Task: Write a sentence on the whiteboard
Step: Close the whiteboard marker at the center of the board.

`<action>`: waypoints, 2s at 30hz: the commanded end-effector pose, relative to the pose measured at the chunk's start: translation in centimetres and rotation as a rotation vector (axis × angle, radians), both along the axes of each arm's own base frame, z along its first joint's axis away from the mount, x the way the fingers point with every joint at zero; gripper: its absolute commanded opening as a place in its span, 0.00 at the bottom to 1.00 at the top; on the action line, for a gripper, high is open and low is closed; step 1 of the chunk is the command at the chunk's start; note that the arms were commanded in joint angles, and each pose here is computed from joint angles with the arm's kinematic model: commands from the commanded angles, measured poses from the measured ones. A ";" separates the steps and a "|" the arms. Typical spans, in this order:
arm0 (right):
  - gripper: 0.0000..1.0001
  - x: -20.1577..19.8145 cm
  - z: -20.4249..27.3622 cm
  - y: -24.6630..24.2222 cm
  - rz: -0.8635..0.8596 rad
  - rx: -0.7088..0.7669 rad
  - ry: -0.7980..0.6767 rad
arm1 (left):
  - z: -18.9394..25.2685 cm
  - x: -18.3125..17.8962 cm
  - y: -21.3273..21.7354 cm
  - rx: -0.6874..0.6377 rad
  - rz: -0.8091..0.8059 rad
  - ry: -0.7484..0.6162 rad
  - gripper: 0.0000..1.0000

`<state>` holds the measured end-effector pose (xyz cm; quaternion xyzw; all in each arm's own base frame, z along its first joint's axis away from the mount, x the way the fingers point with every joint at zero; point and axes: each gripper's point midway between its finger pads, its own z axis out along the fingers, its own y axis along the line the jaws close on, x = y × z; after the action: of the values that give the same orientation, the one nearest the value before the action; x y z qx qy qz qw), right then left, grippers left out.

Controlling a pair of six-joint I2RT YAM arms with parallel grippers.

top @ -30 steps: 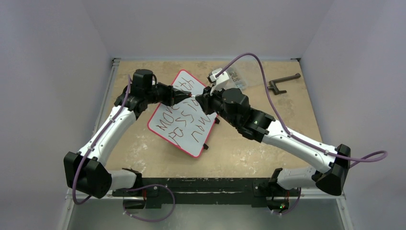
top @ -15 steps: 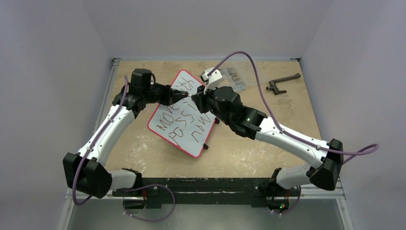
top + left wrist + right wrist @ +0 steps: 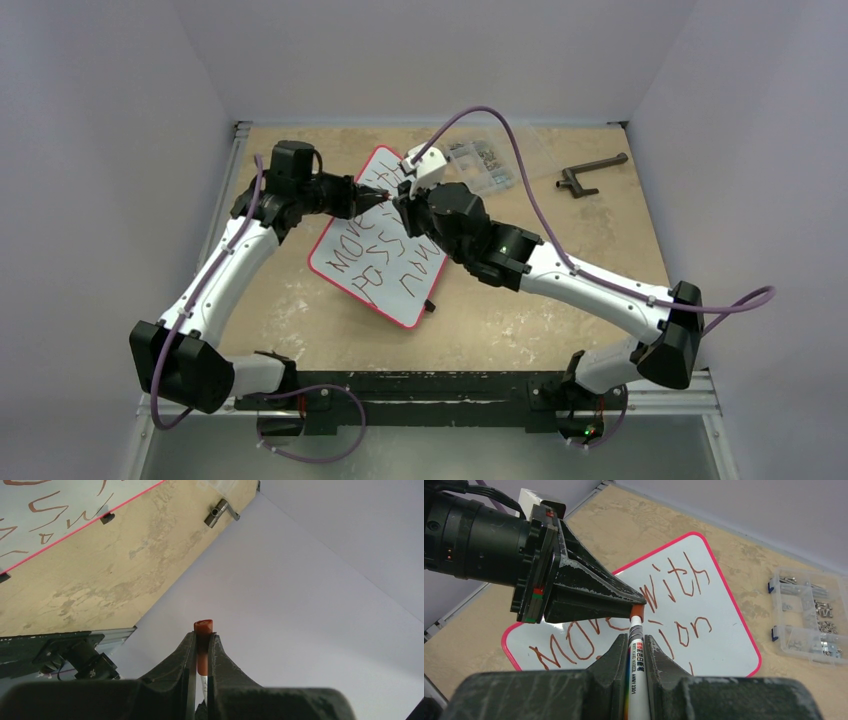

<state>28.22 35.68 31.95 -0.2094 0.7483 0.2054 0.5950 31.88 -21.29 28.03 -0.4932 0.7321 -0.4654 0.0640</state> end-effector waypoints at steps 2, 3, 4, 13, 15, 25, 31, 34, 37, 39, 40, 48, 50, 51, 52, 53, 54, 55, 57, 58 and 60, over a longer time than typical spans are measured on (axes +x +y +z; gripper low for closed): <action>0.00 0.1 -0.4 1.4 0.017 0.009 -0.001 | 5.0 -1.3 -1.1 -0.085 -0.074 -0.116 0.00; 0.00 0.1 -0.7 1.6 0.020 0.013 0.006 | 5.3 -1.4 -1.1 -0.092 -0.073 -0.121 0.00; 0.00 0.1 -1.0 1.8 0.020 0.015 0.013 | 5.7 -1.4 -1.1 -0.098 -0.071 -0.126 0.00; 0.00 0.5 -2.9 2.5 -0.006 -0.016 0.009 | 8.3 -2.4 -1.4 -0.178 -0.087 -0.152 0.00; 0.00 0.7 -3.1 2.4 -0.025 -0.035 -0.009 | 8.9 -2.6 -1.5 -0.199 -0.091 -0.157 0.00; 0.00 1.5 -2.2 3.4 -0.094 0.047 -0.023 | 12.6 -3.7 -0.7 -0.221 -0.071 -0.290 0.00; 0.00 1.5 -1.6 5.8 -0.094 0.193 0.087 | 14.3 -3.8 -0.7 -0.230 -0.085 -0.425 0.00; 0.00 1.2 -1.1 7.2 -0.066 0.259 0.136 | 14.8 -4.2 -0.8 -0.211 -0.094 -0.472 0.00; 0.00 1.0 -0.5 8.3 -0.047 0.328 0.179 | 15.6 -4.8 -0.7 -0.202 -0.090 -0.527 0.00; 0.00 0.9 -0.3 8.7 -0.047 0.371 0.209 | 16.0 -5.1 -0.6 -0.196 -0.085 -0.555 0.00; 0.00 0.9 -0.1 8.9 -0.050 0.400 0.229 | 16.2 -5.3 -0.5 -0.194 -0.082 -0.568 0.00; 0.00 1.5 -1.0 9.1 -0.118 0.564 0.417 | 17.1 -6.8 -1.7 -0.201 -0.090 -0.644 0.00; 0.00 1.7 -1.6 9.1 -0.123 0.596 0.459 | 16.9 -6.9 -1.9 -0.200 -0.088 -0.650 0.00; 0.00 1.7 -1.8 9.1 -0.121 0.608 0.474 | 16.8 -7.0 -1.9 -0.199 -0.085 -0.651 0.00; 0.00 1.8 -1.9 8.9 -0.120 0.621 0.483 | 16.7 -7.0 -1.9 -0.199 -0.080 -0.654 0.00; 0.00 1.9 -2.0 8.8 -0.121 0.628 0.488 | 16.5 -7.0 -1.8 -0.196 -0.075 -0.655 0.00; 0.00 1.9 -2.2 8.5 -0.124 0.628 0.490 | 16.3 -7.0 -1.7 -0.192 -0.072 -0.655 0.00; 0.00 1.9 -2.3 8.2 -0.129 0.624 0.489 | 16.1 -7.0 -1.6 -0.186 -0.068 -0.654 0.00; 0.00 1.8 -2.4 7.4 -0.143 0.611 0.478 | 15.7 -6.9 -1.5 -0.167 -0.064 -0.648 0.00; 0.00 1.8 -2.2 7.0 -0.149 0.609 0.468 | 15.5 -6.9 -1.5 -0.159 -0.064 -0.643 0.00; 0.02 1.7 -2.1 6.2 -0.159 0.602 0.454 | 15.0 -6.6 -1.5 -0.149 -0.063 -0.628 0.00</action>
<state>30.99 41.01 36.11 0.1156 0.7256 0.4421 0.5145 33.05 -16.48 35.14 -0.4985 0.6352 -0.5045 0.3059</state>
